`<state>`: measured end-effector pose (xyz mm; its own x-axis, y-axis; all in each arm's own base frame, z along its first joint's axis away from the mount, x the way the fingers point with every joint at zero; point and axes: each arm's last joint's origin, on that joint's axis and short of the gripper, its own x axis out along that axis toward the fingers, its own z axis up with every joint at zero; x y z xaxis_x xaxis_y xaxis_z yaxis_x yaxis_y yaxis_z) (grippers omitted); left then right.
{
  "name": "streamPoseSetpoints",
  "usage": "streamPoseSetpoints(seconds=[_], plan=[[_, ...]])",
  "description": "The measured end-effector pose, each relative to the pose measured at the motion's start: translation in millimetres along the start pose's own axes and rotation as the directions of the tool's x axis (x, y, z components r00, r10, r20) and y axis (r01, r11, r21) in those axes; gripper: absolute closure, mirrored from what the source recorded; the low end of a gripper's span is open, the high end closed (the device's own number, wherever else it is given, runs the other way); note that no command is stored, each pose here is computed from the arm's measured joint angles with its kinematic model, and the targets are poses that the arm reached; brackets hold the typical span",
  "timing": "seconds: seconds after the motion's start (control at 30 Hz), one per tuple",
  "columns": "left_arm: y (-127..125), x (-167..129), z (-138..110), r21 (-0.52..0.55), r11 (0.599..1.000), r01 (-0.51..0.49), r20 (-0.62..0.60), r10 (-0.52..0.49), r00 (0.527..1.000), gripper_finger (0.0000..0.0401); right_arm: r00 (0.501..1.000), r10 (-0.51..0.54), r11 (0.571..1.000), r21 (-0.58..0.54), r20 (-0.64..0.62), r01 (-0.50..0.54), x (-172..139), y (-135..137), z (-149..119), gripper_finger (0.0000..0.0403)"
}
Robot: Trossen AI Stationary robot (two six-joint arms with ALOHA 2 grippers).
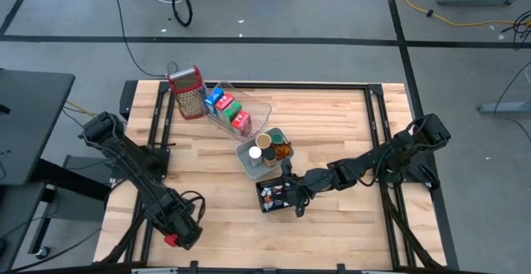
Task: Pick & Place Kitchen Items
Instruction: Put the red seasoning can into the white transparent bin
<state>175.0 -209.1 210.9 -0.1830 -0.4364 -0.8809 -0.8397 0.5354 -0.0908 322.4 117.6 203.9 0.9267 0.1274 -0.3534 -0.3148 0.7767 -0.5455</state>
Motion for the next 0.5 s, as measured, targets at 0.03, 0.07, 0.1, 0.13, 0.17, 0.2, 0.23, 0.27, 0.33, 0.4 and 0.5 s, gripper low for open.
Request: streamPoseSetpoints(seconds=[0.03, 0.07, 0.1, 0.13, 0.17, 0.2, 0.23, 0.27, 0.33, 0.4, 0.5], plan=[[0.1, 0.0, 0.3, 0.011, 1.0, 0.0, 0.008, 0.0, 1.0, 0.0122, 1.0, 0.0, 1.0, 0.0, 0.0, 0.0, 0.0, 0.0, 0.0, 0.0223], [0.9, 0.1, 0.8, 0.021, 1.0, -0.004, 0.025, 0.004, 1.0, 0.0122, 1.0, 0.0, 1.0, 0.0, 0.0, 0.0, 0.0, 0.0, 0.0, 0.0223], [1.5, 0.0, 1.5, 0.022, 1.0, -0.007, 0.045, 0.006, 0.999, 0.0122, 1.0, 0.0, 1.0, 0.0, 0.0, 0.0, -0.1, -0.1, 0.1, 0.0223], [1.2, 0.0, 2.2, 0.022, 1.0, 0.0, 0.07, -0.002, 0.998, 0.0122, 1.0, 0.0, 1.0, 0.0, 0.0, 0.0, -0.1, -0.1, 0.1, 0.0223], [0.6, 0.0, 2.7, 0.018, 1.0, 0.012, 0.095, -0.014, 0.995, 0.0122, 1.0, 0.0, 1.0, 0.0, 0.0, 0.0, -0.1, -0.1, 0.1, 0.0223], [0.4, -0.1, 3.4, 0.013, 1.0, 0.02, 0.122, -0.021, 0.992, 0.0122, 1.0, 0.0, 1.0, 0.0, 0.0, 0.0, -0.1, -0.1, 0.1, 0.0223], [0.1, -0.1, 4.0, 0.014, 1.0, 0.027, 0.141, -0.029, 0.99, 0.0122, 1.0, 0.0, 1.0, 0.0, 0.0, 0.0, -0.1, -0.1, 0.1, 0.0223], [-0.4, -0.2, 4.1, 0.016, 0.999, 0.034, 0.148, -0.036, 0.988, 0.0122, 1.0, 0.0, 1.0, 0.001, 0.0, 0.0, -0.1, -0.1, 0.1, 0.0223], [-1.0, 0.8, 4.4, 0.017, 0.999, 0.031, 0.144, -0.033, 0.989, 0.0122, 1.0, 0.0, 1.0, 0.005, 0.0, 0.0, -0.1, -0.1, 0.1, 0.0223], [-1.8, 5.0, 4.7, 0.031, 0.999, 0.007, 0.125, -0.011, 0.992, 0.0122, 1.0, 0.0, 1.0, 0.006, 0.0, 0.0, -0.1, 0.0, 0.0, 0.0223], [-3.6, 14.6, 4.6, 0.067, 0.997, -0.035, 0.09, 0.029, 0.995, 0.0122, 1.0, 0.001, 1.0, 0.007, -0.001, -0.001, -0.1, 0.0, -0.1, 0.0223]])
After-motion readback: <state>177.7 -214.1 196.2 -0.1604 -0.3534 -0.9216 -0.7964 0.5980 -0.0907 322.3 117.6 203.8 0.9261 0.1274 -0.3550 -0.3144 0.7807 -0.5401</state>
